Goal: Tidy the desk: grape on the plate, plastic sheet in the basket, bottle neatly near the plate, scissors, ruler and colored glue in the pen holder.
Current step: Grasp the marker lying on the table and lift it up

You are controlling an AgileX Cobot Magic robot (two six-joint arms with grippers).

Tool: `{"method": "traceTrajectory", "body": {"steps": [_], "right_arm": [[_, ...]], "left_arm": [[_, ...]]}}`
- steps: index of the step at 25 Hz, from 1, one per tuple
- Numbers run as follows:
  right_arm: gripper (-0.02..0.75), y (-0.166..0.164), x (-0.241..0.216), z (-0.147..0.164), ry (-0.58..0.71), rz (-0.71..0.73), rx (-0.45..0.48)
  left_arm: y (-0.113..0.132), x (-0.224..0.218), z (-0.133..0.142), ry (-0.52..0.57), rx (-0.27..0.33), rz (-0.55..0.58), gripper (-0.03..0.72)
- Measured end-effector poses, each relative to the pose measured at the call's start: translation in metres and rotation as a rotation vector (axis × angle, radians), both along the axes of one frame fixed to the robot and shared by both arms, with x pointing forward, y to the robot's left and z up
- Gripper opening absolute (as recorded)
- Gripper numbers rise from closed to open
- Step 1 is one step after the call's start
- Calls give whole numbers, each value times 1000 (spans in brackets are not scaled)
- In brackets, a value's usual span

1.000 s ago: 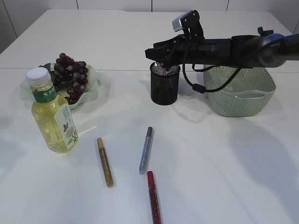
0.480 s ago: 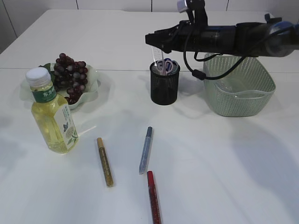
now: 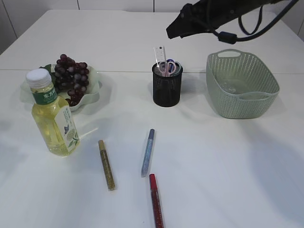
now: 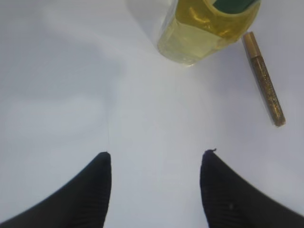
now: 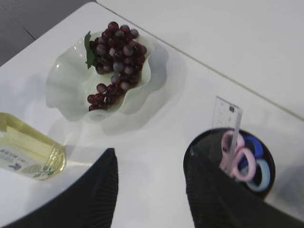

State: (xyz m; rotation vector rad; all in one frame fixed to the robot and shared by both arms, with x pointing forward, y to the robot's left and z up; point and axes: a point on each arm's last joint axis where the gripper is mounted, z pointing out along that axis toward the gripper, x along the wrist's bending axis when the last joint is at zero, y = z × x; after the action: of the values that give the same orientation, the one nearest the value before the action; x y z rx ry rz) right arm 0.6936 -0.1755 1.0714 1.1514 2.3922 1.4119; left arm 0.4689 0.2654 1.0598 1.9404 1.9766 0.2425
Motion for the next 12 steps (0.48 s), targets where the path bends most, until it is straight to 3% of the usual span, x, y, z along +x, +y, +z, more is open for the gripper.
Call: {"method": "traceTrajectory", "body": {"steps": [7,12], "right_arm": [[377,5,-46,42,182,-2,-74],[377,7,-69,43,330,-69,-241]], "left_arm": [[0,-1,0,12,1,-1,435],[0,-2,-1,19,2,-2,435]]}}
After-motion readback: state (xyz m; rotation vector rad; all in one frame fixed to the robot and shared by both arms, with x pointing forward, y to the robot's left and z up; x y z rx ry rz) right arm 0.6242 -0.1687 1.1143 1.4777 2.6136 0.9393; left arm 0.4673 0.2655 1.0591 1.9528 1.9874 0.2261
